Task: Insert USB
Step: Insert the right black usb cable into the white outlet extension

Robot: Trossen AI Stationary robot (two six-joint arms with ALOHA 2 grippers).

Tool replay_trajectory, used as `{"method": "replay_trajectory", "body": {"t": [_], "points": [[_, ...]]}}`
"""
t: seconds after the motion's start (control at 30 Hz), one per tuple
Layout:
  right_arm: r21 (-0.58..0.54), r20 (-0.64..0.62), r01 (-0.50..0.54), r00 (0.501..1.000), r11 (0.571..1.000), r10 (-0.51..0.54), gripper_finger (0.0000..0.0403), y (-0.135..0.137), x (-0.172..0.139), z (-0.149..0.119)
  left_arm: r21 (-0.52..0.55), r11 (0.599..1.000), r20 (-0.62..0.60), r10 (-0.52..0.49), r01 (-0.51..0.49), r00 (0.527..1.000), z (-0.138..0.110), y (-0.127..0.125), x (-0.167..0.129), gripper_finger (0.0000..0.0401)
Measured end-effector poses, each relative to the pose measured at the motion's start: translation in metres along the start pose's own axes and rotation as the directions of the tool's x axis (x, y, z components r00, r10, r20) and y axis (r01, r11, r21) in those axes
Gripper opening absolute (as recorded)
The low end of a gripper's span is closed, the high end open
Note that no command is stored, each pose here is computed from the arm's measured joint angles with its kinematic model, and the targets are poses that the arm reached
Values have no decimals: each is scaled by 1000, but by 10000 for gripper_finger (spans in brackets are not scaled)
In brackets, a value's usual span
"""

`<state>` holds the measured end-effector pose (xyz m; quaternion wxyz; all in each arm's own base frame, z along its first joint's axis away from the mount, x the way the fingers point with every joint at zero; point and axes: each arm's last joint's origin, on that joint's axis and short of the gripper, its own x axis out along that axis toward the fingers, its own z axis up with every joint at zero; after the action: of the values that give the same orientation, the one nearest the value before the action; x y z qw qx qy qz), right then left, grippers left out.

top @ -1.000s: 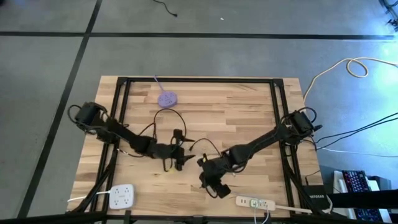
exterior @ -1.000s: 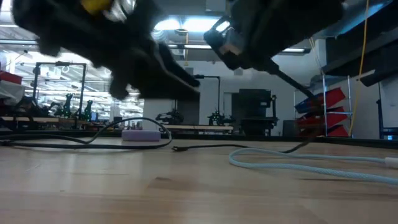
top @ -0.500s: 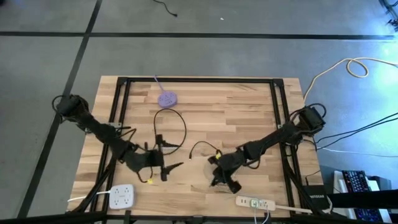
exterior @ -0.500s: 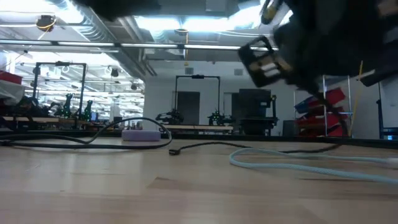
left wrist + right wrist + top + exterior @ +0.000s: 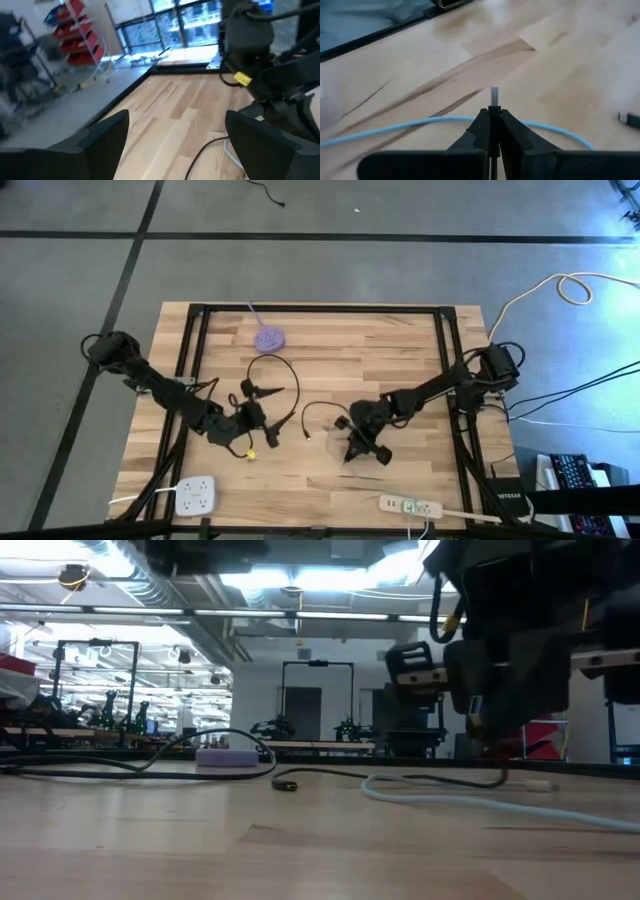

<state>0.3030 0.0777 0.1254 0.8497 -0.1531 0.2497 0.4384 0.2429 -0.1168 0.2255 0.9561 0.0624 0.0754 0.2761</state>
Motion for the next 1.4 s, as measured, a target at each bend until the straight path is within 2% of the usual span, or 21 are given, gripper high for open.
{"method": "replay_trajectory", "body": {"t": [0.13,0.27,0.37,0.47,0.57,0.7,0.93,1.13,1.2,1.3,1.4], "points": [[-90,67,-50,996,995,56,2,-13,-13,-7,-130,991,-69,34,-42,997,-13,5,9,315],[-135,96,-100,989,986,113,3,-25,-29,-22,-221,969,-49,101,-110,994,-10,7,11,315],[-165,162,-127,975,978,154,2,-35,-48,-33,-222,965,-16,139,-139,990,2,6,11,315],[-132,147,-95,983,987,114,2,-41,-58,-37,-203,971,-2,130,-127,992,10,4,11,315],[-115,89,-107,989,988,118,1,-39,-62,-47,-176,977,0,125,-123,992,11,3,10,315],[-151,155,-121,977,981,144,1,-43,-74,-55,-153,980,-6,129,-128,992,10,4,12,315],[-98,186,-1,982,995,20,0,-63,-104,-74,-124,984,-57,119,-126,991,0,5,11,315],[-113,299,31,954,993,4,0,-72,-123,-80,-171,973,-68,147,-157,987,-2,7,13,315],[-109,314,37,949,993,-1,0,-73,-127,-82,-190,971,-90,127,-143,988,-5,8,16,315],[-99,314,35,950,994,-2,0,-74,-127,-83,-230,972,-150,21,-55,989,-9,9,16,315],[-91,325,16,945,996,15,0,-73,-125,-84,-327,945,-177,-85,23,980,-1,16,9,315]]}}
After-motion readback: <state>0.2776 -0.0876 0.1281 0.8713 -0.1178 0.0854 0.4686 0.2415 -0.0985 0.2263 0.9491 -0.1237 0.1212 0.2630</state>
